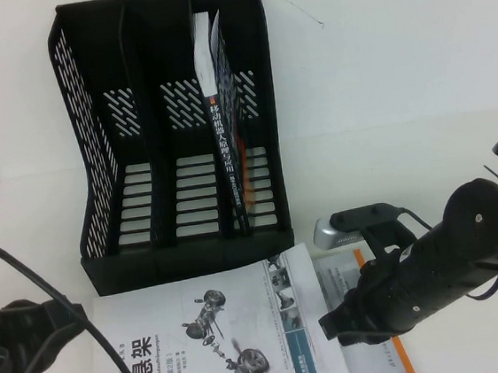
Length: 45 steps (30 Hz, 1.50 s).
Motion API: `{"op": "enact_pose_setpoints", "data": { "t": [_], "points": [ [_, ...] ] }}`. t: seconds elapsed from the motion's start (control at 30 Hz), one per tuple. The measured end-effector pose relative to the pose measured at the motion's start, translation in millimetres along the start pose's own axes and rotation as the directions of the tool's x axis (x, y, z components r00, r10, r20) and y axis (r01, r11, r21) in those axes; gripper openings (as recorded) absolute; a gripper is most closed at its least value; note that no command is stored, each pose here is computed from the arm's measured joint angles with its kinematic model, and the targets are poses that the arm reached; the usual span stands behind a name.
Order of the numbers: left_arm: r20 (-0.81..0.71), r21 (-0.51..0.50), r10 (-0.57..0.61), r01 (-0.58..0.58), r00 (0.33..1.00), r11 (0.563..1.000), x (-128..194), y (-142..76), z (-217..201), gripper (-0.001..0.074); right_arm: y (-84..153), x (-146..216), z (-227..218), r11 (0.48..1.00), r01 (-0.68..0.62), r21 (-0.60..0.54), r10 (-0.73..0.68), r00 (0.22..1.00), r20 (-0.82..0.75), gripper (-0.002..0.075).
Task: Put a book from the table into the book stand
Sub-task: Push book with right arm, then pick up the book with your left arm
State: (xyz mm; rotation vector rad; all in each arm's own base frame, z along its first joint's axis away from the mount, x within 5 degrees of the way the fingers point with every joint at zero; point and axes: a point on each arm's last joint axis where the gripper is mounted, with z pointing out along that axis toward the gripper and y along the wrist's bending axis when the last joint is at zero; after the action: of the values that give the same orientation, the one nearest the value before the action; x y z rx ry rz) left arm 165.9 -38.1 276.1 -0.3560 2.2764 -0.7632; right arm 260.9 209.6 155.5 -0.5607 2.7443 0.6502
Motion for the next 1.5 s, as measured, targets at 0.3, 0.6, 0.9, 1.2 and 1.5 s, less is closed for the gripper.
{"op": "enact_pose_setpoints", "data": {
  "t": [0.3,0.6,0.9,1.2,1.5],
  "points": [
    [0.030,-0.063,-0.039,0.041,0.999,0.997,-9,19,-7,-0.0003,8,1,2,1.000,0.014,-0.008,-0.014,1.000,0.014,0.0002],
    [-0.082,0.002,-0.129,0.129,0.988,0.992,-20,48,2,-0.0002,12,4,-17,0.997,0.073,-0.004,-0.073,0.997,-0.019,0.0002],
    [-0.220,0.002,-0.221,0.227,0.950,0.974,-26,103,40,-0.0002,19,10,-73,0.989,0.134,0.057,-0.134,0.991,-0.003,0.0002],
    [-0.315,0.059,-0.230,0.261,0.921,0.964,-34,128,68,0.0011,23,24,-97,0.990,0.132,0.053,-0.133,0.991,0.021,0.0002],
    [-0.383,0.052,-0.311,0.357,0.870,0.933,-32,154,97,0.0448,8,51,-79,0.991,0.103,0.081,-0.101,0.994,-0.034,0.0002]
  ]
}}
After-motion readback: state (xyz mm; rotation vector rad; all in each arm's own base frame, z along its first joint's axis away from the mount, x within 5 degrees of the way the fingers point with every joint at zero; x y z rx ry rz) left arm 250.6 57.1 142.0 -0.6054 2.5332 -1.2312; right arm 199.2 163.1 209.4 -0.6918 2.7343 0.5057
